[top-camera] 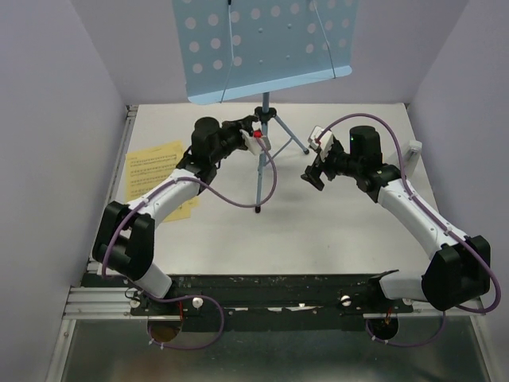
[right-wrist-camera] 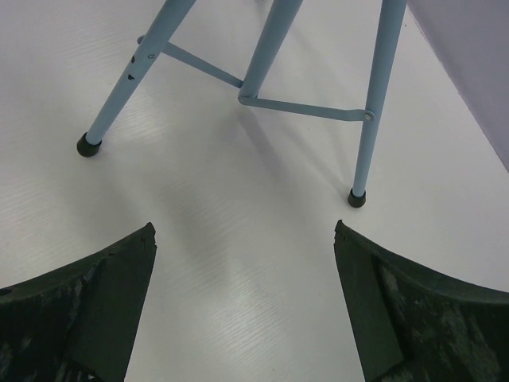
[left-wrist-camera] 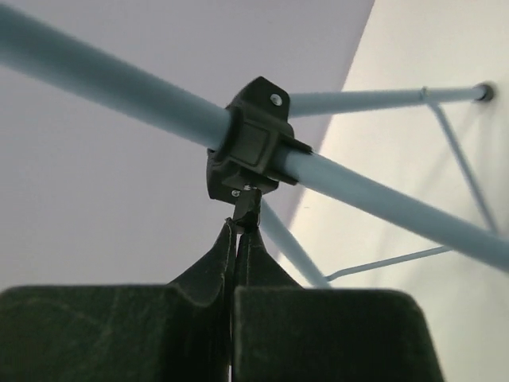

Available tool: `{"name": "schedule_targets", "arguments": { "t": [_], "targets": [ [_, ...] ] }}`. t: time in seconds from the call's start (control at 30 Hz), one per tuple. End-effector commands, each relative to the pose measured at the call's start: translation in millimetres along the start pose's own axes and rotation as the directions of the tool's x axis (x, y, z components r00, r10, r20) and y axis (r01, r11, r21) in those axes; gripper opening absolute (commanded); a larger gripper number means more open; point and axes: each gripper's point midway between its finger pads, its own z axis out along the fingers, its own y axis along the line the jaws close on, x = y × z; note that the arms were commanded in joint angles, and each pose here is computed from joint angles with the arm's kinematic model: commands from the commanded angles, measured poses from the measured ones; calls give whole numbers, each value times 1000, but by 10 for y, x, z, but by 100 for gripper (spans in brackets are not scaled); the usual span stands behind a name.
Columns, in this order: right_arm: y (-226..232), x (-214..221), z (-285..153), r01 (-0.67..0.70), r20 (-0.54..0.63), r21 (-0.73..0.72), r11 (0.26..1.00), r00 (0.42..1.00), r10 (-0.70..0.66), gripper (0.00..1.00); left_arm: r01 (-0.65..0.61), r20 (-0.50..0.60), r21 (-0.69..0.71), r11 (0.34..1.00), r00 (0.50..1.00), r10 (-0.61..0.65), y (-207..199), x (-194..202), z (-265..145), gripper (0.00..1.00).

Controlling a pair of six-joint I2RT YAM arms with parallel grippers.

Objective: Pack up the instrument practice props

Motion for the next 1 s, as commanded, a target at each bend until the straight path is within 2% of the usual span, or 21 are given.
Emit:
{"name": "schedule_targets", "arguments": {
  "t": [0.0,0.07,0.17,0.2,0.33,0.37,0.4,0.57,0.6,0.7,0.83,0.97],
  "targets": [
    [-59,-82,8,5,16,12,1000,1000,-5,100,636,-50,2,772,771,-635,195,-128,-79,0],
    [-57,-87,13,5,16,10,1000,1000,-5,100,786,-43,38,617,618,-785,172,-208,-104,0],
    [-62,-99,13,6,18,10,1000,1000,-6,100,914,-59,130,385,395,-917,44,-375,-146,0],
    [-72,-110,10,9,19,13,1000,1000,-9,100,945,-77,156,289,304,-950,-6,-430,-158,0],
    [-69,-106,5,11,18,14,1000,1000,-11,100,959,-153,281,-27,17,-988,-102,-633,-208,0],
    [-67,-100,1,10,17,15,1000,1000,-10,100,948,-163,305,-86,-37,-986,-88,-671,-216,0],
    [-54,-88,0,8,14,11,1000,1000,-8,100,939,-179,320,-125,-70,-981,-121,-689,-229,0],
    [-29,-79,-28,9,14,11,1000,1000,-9,100,951,-189,264,-160,-112,-976,-167,-572,-317,0],
    [-27,-77,-33,10,14,13,1000,1000,-10,100,954,-189,251,-164,-118,-975,-180,-527,-342,3],
    [-11,-54,-42,11,10,12,1000,1000,-11,100,964,-201,212,-162,-119,-972,-283,-425,-438,21],
    [-8,-68,-43,11,14,9,1000,1000,-11,100,978,-227,165,-124,-85,-970,-465,-310,-538,41],
    [-57,-118,-16,24,24,13,1000,999,-24,100,992,-236,94,-80,-56,-970,-595,-164,-596,54]
  ]
}}
